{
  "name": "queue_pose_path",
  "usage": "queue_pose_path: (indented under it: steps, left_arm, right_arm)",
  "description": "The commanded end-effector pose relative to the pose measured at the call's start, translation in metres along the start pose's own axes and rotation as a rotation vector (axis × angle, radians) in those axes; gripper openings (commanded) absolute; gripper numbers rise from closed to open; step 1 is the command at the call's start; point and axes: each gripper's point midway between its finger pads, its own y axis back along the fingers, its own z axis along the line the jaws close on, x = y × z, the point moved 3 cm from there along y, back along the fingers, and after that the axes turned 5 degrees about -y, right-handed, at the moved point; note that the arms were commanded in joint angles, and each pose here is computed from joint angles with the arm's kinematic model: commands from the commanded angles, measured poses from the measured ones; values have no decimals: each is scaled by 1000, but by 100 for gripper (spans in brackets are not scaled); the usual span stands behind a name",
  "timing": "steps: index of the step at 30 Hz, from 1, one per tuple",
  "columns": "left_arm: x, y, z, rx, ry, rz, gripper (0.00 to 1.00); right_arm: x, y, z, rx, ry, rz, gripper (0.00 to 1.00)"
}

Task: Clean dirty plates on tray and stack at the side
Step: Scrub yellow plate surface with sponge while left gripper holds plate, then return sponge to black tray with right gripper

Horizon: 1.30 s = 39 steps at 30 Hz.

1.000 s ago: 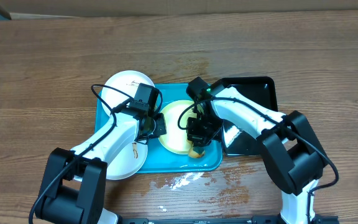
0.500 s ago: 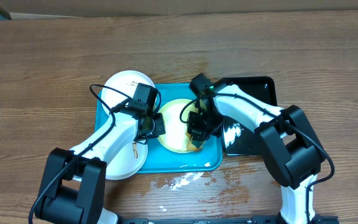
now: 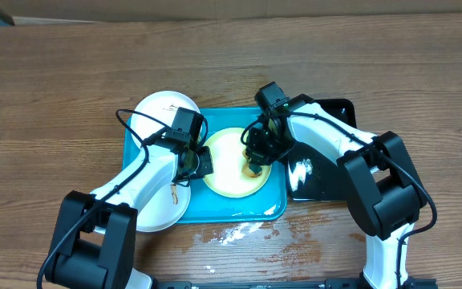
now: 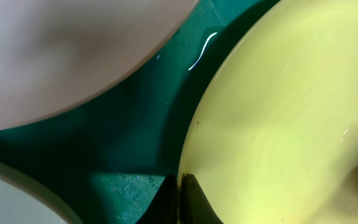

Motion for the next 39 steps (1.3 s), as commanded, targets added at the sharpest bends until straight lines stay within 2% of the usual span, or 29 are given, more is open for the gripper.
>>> queue_pose_path:
  steps: [1,9,14,19,23,27,31,39]
  left_arm:
    - [3,-2,4,-23,-20,17,4]
    - [3,-2,4,-23,-20,17,4]
    - [3,-2,4,-23,-20,17,4]
    - [3,-2,4,-23,-20,17,4]
    - [3,-2,5,-26,-26,14,4]
    - [-4,2,4,-35,-52,-5,4]
    - [-19,18,1,-61,-60,-33,4]
    - [-61,78,-4,-199,-105,-147,4]
  right_arm:
    - [-12,-3,1,26,1,-61,4]
    - [-20,-2,12,-29,19,-92,4]
    - [-17,4,47,-223,93,-42,4]
    - [-31,52,88,-425,173,-43,4]
    - [-42,104,97,-453,209,-110,4]
    - [-50,152,79,-362,195,-228,4]
    - [-59,184,30,-171,81,-346,4]
    - [-55,209,-77,180,-82,-326,4]
